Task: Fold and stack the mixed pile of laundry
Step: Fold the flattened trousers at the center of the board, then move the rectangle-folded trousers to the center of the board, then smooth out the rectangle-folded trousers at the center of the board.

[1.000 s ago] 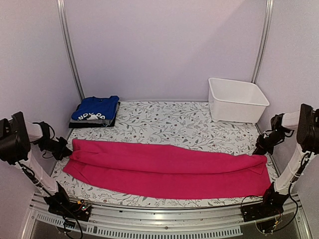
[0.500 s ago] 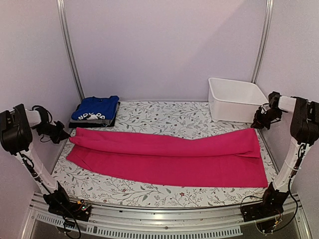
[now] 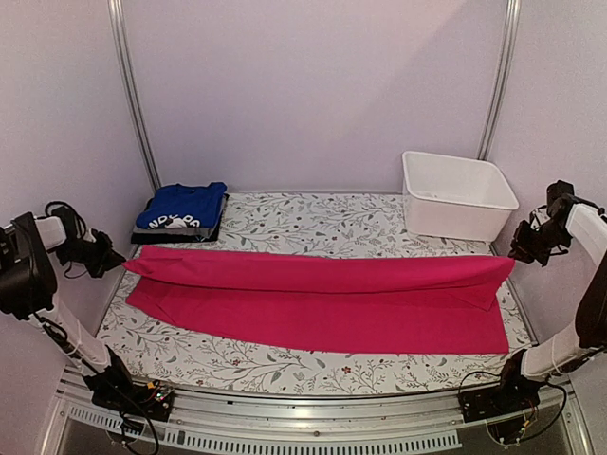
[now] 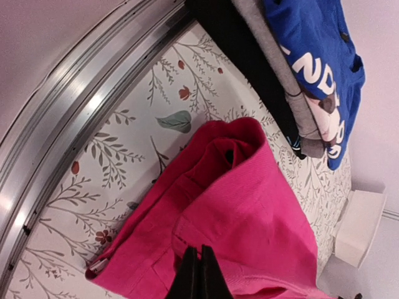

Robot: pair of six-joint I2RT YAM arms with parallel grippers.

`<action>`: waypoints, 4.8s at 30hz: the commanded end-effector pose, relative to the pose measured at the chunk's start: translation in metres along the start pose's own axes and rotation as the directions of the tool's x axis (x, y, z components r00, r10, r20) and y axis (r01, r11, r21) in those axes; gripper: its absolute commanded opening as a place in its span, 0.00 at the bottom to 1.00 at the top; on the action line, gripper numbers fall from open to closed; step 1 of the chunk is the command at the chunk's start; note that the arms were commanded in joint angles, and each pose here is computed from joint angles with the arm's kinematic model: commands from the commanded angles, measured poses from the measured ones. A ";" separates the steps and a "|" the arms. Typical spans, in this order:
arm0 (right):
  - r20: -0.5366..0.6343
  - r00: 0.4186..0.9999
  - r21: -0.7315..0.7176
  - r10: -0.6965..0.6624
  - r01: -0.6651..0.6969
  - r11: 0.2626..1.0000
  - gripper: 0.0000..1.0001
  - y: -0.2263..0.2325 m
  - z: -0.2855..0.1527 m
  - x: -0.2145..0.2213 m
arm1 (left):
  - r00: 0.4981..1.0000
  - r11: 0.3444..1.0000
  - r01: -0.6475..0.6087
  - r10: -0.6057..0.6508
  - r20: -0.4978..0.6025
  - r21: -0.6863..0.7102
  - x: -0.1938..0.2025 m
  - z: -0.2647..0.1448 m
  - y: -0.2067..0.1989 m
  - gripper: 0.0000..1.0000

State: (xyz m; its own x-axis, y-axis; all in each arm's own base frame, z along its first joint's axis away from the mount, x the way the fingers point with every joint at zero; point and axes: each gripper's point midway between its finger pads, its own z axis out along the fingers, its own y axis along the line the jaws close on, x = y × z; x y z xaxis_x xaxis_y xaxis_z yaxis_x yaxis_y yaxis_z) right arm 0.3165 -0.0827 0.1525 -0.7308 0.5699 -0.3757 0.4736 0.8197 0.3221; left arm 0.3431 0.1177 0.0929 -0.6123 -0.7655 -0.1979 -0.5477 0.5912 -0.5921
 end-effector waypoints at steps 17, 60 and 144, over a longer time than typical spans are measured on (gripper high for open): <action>0.093 0.995 -0.058 0.045 -0.039 0.998 0.70 -0.004 -0.021 -0.008 | 0.956 0.964 -0.265 0.262 0.130 0.005 -0.004 -0.027 -0.056 1.00; -0.180 0.830 -0.444 -0.529 0.411 0.796 0.60 0.232 0.104 0.079 | 0.892 0.892 -0.452 0.453 0.005 -0.015 0.045 0.018 -0.093 1.00; 0.171 -0.107 -0.155 -0.979 0.979 -0.134 0.52 0.225 0.083 0.252 | -0.276 -0.229 -0.957 0.904 -0.325 0.178 0.278 0.045 -0.096 0.00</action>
State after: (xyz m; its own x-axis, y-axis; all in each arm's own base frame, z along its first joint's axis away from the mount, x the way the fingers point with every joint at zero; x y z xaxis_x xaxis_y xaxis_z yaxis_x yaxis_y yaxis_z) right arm 0.2756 0.2412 0.0479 -0.3424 -0.8640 -0.3691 -0.8536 0.4502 -0.2622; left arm 0.2384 -0.1511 0.0412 -0.4951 0.8578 -0.1382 0.8291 0.5140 0.2202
